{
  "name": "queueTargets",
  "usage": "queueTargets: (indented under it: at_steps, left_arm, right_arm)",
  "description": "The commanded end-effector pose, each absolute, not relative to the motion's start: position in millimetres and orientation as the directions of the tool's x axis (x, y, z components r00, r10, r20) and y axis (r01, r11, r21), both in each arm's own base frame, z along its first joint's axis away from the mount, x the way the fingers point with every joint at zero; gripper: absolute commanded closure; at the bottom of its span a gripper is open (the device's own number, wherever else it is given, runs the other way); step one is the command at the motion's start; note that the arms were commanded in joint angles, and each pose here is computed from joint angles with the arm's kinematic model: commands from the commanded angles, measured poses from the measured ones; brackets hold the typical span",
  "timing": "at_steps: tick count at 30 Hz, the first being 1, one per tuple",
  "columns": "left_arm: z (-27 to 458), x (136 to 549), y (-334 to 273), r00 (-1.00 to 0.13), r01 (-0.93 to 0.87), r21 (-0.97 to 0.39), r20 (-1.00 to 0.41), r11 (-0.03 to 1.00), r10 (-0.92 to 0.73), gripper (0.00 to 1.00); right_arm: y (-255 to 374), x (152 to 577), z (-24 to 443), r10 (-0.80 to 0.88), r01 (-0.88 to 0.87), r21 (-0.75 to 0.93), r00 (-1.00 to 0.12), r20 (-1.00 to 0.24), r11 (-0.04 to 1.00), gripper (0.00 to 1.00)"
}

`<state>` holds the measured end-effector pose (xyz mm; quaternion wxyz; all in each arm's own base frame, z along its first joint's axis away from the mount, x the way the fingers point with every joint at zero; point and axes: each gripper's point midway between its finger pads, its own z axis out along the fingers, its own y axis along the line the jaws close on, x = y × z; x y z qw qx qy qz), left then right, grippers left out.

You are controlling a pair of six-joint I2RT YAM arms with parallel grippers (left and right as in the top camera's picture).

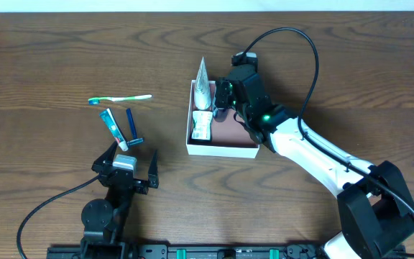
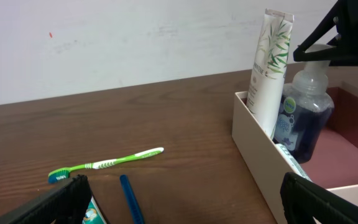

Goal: Pack container
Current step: 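Lower the blue soap bottle into the box beside the tube and release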

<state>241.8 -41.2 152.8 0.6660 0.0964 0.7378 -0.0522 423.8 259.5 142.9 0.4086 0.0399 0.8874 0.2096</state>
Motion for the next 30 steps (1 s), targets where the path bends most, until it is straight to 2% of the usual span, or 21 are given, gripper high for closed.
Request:
queueTargets:
  at_steps: [1, 3, 7, 8, 21, 26, 30]
  left_arm:
    - [136.4, 241.1, -41.8, -0.140, 0.222, 0.056, -0.986, 0.974, 0.088, 0.02]
    - [136.4, 241.1, -41.8, -0.140, 0.222, 0.056, -0.986, 0.974, 0.088, 0.02]
    - [136.4, 241.1, -41.8, -0.140, 0.222, 0.056, -0.986, 0.974, 0.088, 0.02]
    - [136.4, 241.1, -41.8, -0.140, 0.222, 0.056, -0.986, 0.974, 0.088, 0.02]
    - [136.4, 241.1, -41.8, -0.140, 0.222, 0.056, -0.986, 0.974, 0.088, 0.02]
    - [136.4, 241.1, -41.8, -0.140, 0.222, 0.056, -0.986, 0.974, 0.088, 0.02]
    - [136.4, 241.1, -41.8, -0.140, 0.221, 0.055, -0.986, 0.974, 0.088, 0.02]
  right_arm:
    - [270.4, 424.1, 141.2, 0.248, -0.101, 0.413, -0.663, -0.706, 0.905, 0.94]
    - [270.6, 424.4, 141.6, 0.249, -0.101, 0.414, -0.662, -0.707, 0.905, 0.90]
    - [270.8, 424.5, 142.0, 0.250, -0.102, 0.415, -0.661, -0.707, 0.904, 0.67]
    - [271.1, 424.6, 142.3, 0.250, -0.104, 0.416, -0.661, -0.708, 0.903, 0.65]
    - [272.0, 425.5, 144.2, 0.253, -0.108, 0.420, -0.656, -0.711, 0.901, 0.55]
    - [274.5, 430.4, 154.1, 0.259, -0.130, 0.427, -0.626, -0.735, 0.895, 0.46]
    - [273.0, 431.2, 163.8, 0.265, -0.138, 0.429, -0.609, -0.747, 0.893, 0.43]
